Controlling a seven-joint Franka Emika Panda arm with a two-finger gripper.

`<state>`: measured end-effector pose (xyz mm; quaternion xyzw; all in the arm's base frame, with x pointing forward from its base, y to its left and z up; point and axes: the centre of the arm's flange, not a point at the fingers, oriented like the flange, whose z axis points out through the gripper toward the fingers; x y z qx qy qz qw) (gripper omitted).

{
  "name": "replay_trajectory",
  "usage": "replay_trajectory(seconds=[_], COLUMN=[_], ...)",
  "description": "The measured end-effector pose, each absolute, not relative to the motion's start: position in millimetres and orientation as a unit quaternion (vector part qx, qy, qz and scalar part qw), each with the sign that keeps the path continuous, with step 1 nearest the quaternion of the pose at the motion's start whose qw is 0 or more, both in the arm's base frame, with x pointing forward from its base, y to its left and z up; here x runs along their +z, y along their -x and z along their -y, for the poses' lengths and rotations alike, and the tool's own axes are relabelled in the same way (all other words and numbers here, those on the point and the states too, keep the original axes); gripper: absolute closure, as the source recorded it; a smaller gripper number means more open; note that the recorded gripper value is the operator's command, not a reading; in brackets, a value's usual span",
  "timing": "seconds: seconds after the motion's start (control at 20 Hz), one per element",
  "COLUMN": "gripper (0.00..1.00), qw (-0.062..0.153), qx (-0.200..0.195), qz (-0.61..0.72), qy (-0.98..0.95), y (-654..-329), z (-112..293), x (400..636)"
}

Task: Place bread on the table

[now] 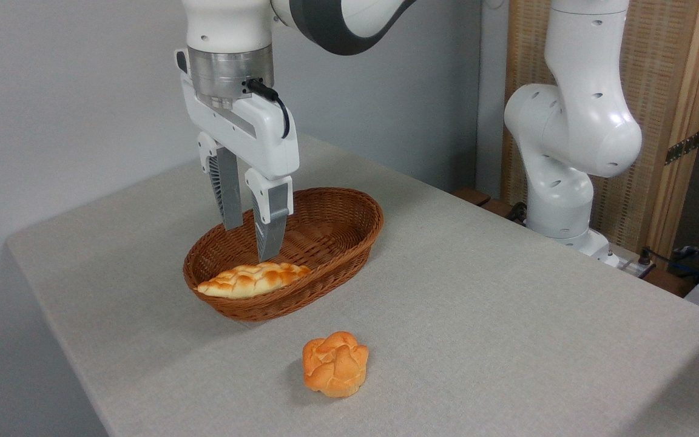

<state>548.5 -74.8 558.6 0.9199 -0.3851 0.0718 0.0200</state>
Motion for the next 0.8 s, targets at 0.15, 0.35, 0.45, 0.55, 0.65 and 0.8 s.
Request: replay_trajectory(seconds=[0.15, 0.35, 0.45, 0.55, 0.65, 0.8], gripper=[0.0, 0.0, 0.0, 0.0, 0.0, 0.0], qw=[0.02, 0.02, 0.02, 0.02, 0.02, 0.02], qx=[0.072, 0.072, 0.072, 0.072, 0.072, 0.071], qz=[0.384, 0.383, 0.383, 0.383, 0.383, 0.383], qy=[-0.92, -0.921, -0.921, -0.921, -0.921, -0.921], y=[-548.7, -548.8, -548.8, -548.8, -548.8, -548.7], z=[73.5, 72.3, 72.0, 72.1, 72.1, 72.7], x=[558.7, 558.7, 558.7, 558.6, 558.6, 558.1])
